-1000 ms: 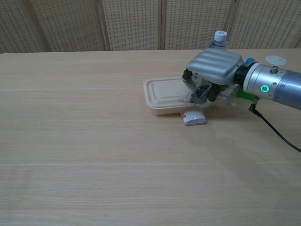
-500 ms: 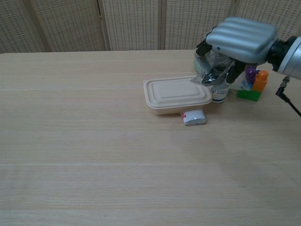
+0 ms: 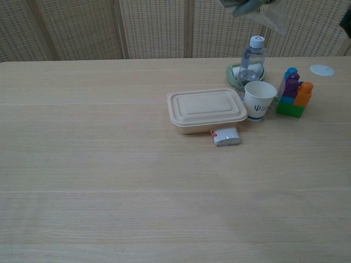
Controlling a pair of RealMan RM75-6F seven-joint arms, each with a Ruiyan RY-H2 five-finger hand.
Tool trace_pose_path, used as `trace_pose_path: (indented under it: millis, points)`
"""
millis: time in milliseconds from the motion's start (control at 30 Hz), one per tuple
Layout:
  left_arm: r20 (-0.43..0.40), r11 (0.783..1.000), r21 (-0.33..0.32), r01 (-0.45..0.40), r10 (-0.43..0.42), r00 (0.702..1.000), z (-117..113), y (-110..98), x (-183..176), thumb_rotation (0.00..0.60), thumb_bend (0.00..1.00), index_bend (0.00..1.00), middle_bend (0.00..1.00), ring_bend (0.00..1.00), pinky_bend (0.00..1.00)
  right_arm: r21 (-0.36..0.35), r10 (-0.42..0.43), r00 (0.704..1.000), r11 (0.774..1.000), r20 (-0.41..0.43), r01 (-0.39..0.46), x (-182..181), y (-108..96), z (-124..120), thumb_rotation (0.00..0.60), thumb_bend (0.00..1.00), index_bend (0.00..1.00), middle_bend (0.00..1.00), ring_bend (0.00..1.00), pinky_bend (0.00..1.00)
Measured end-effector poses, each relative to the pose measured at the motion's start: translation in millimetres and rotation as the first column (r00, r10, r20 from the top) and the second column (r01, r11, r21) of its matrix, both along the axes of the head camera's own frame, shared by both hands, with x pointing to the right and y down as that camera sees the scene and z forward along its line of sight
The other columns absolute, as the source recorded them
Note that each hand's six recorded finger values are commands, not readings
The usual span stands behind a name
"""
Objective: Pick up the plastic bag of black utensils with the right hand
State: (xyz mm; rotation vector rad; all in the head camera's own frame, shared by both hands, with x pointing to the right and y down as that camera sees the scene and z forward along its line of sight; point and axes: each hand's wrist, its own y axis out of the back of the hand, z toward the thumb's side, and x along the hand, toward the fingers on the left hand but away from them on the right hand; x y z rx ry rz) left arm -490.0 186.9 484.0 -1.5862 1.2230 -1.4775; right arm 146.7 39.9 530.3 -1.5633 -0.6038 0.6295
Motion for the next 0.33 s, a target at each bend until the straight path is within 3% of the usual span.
trace_pose_path:
  millis: [333]
  points:
    - [-0.006, 1.0, 0.009, 0.007, -0.007, 1.0, -3, -2, -3, 0.6, 0.0, 0.0, 0.0, 0.0, 0.0, 0.0, 0.037, 0.997, 0.999, 0.068, -0.037, -36, -19, -29, 0.6, 0.04, 0.7, 0.55, 0.44, 0.41]
